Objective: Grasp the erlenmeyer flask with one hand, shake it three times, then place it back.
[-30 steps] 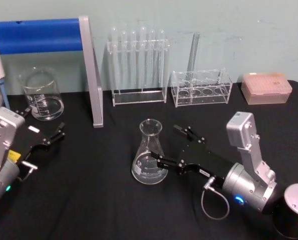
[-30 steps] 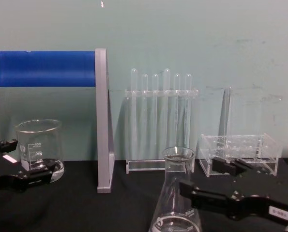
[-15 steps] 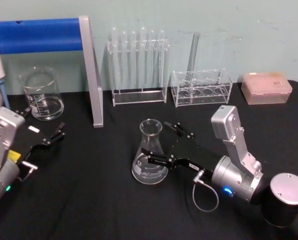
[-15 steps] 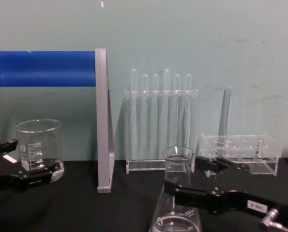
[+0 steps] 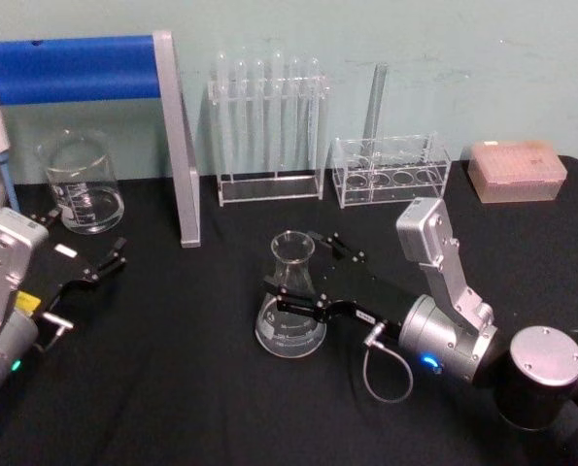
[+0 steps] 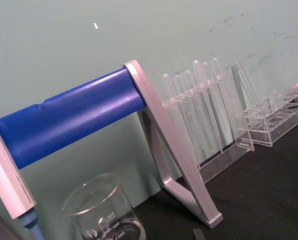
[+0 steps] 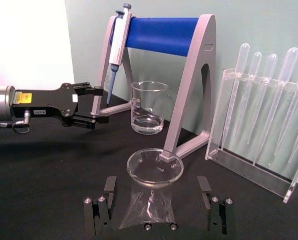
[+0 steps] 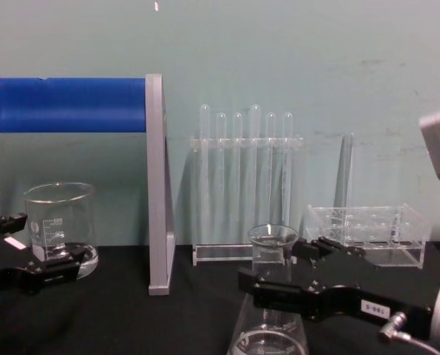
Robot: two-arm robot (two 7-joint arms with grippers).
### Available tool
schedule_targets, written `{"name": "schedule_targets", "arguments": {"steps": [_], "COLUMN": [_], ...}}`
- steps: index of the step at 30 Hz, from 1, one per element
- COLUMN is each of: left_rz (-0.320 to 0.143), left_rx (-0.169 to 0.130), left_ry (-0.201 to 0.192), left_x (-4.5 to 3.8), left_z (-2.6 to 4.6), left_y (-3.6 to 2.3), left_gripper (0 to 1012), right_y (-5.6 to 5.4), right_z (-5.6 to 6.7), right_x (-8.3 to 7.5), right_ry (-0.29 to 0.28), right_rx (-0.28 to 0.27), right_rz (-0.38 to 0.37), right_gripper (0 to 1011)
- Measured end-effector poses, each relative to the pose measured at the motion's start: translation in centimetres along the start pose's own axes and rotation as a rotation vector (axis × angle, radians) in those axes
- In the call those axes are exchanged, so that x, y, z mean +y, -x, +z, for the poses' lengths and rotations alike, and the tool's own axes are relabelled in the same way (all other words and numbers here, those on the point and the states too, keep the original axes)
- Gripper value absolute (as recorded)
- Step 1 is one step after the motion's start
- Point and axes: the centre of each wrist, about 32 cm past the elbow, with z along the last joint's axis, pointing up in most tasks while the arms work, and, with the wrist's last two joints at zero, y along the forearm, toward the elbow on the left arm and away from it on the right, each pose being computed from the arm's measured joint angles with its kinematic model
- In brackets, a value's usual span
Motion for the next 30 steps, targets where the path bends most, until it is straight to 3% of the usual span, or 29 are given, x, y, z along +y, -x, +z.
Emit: {"name": "schedule_targets", "arguments": {"steps": [30], "left_rz": [0.0], "left_rx": [0.0], "left_ry": [0.0], "left_x": [0.0], "left_z": [0.0], "left_y": [0.0], "left_gripper": [1001], "right_y": [-0.11], "right_z": [0.06], "right_x": [0.58], "right_ry": [-0.015], "right_rx": [0.017], "right_rz": [0.003], "right_gripper": [992]}}
